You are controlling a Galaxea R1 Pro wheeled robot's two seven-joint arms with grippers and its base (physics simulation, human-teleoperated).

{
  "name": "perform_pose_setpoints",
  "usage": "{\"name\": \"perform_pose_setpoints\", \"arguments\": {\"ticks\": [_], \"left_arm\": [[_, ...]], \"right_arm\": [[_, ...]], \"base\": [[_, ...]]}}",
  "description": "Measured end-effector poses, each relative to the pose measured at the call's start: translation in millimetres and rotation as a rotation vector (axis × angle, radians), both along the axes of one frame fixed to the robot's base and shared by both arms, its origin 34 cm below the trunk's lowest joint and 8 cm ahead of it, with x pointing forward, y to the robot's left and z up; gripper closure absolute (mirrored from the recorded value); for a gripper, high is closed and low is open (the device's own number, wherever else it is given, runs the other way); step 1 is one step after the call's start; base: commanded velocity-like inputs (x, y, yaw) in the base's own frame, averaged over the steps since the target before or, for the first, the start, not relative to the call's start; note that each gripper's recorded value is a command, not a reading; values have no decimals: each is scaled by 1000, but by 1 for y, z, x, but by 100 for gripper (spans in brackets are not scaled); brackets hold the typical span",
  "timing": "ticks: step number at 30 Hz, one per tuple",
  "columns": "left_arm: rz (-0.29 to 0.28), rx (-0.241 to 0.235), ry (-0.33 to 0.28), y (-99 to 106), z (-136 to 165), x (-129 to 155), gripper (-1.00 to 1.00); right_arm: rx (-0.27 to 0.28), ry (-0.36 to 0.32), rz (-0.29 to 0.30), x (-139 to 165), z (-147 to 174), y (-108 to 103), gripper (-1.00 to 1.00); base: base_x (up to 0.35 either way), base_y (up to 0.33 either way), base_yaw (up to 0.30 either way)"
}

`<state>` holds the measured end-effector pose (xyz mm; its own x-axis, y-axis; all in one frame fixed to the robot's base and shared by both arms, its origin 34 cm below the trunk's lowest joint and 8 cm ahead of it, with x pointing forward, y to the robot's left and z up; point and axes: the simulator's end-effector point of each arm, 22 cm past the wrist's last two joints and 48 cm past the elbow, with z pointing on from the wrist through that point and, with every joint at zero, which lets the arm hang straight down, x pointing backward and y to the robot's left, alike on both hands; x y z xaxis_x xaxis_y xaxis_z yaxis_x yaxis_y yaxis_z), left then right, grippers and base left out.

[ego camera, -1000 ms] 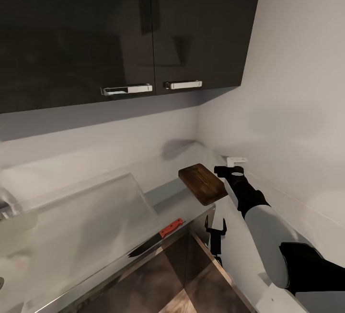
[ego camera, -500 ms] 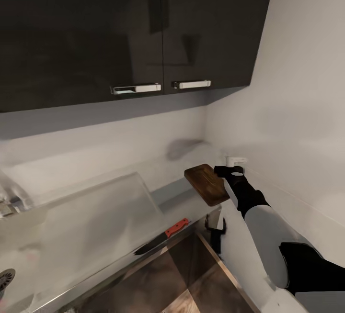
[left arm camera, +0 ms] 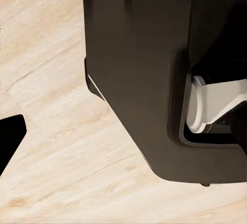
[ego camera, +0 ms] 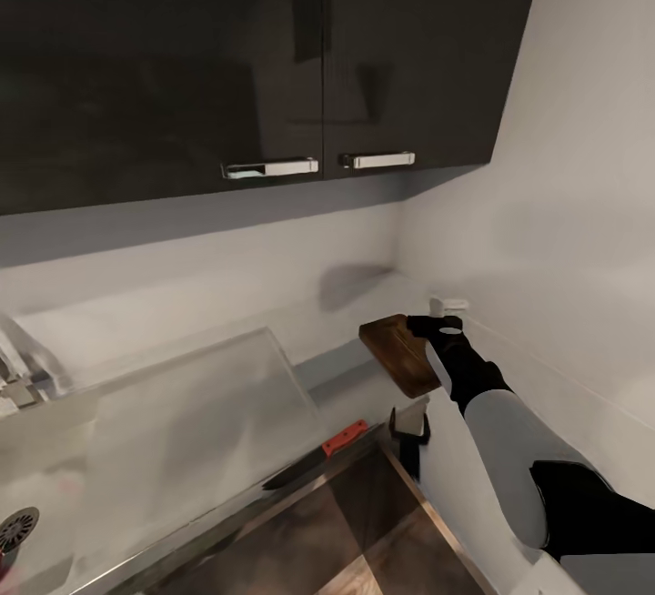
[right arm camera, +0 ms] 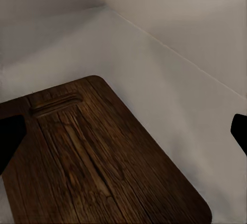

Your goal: In the kitchen, take the Vidalia onion out of the sink, dice it on the chopping board with the paring knife, put the diced onion into the bowl on the countertop, then place both the paring knife and the chopping board into the sink.

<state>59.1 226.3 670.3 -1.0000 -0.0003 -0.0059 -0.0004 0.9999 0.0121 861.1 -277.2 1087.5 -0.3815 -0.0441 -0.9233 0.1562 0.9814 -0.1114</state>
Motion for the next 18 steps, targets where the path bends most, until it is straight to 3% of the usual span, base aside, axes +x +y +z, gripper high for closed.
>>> {"name": "perform_pose_setpoints", "arguments": {"ticks": [12, 18], "left_arm": [[-1, -1, 3, 0, 0, -1, -100], [-1, -1, 9, -1, -1, -4, -100]], "right_arm": [[-1, 0, -1, 0, 0, -1, -100], [-1, 1, -1, 0, 0, -1, -100]], "base": [[61, 24, 0], [5, 169, 0]]}}
